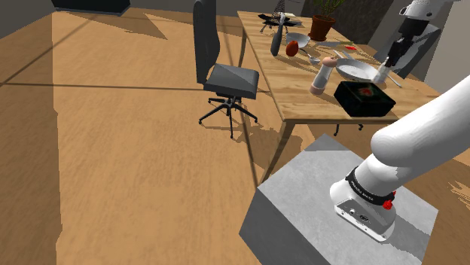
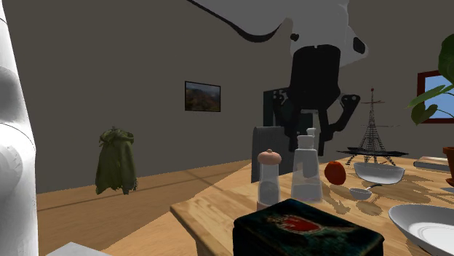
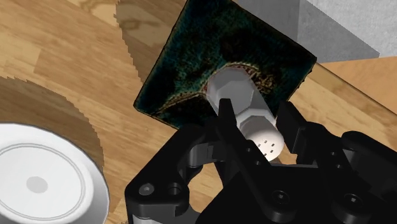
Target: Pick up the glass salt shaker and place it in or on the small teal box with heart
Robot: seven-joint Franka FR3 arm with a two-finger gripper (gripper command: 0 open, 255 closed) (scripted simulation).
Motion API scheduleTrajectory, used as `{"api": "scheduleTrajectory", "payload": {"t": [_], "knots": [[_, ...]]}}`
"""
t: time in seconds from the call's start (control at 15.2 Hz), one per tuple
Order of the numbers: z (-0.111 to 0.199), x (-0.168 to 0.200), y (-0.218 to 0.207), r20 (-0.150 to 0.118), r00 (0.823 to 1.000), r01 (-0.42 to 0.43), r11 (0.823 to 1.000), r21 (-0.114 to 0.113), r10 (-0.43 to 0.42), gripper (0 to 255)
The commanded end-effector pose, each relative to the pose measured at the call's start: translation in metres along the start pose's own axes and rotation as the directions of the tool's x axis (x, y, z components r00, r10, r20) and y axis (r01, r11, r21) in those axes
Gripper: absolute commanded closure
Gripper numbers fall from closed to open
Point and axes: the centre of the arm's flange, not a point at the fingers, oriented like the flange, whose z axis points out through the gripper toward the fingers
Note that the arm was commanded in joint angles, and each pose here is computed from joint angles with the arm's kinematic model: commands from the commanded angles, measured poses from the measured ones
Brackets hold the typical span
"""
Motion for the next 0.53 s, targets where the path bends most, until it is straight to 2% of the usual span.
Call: {"api": "scheduleTrajectory", "payload": {"t": [0.0, 0.46], "knots": [[0.009, 0.002, 0.0, -0.001, 1.0, 0.0, 1.0, 0.0, 0.0, 255], [0.038, 0.005, 0.002, -0.001, 1.0, 0.0, 1.0, 0.0, 0.0, 255]]}}
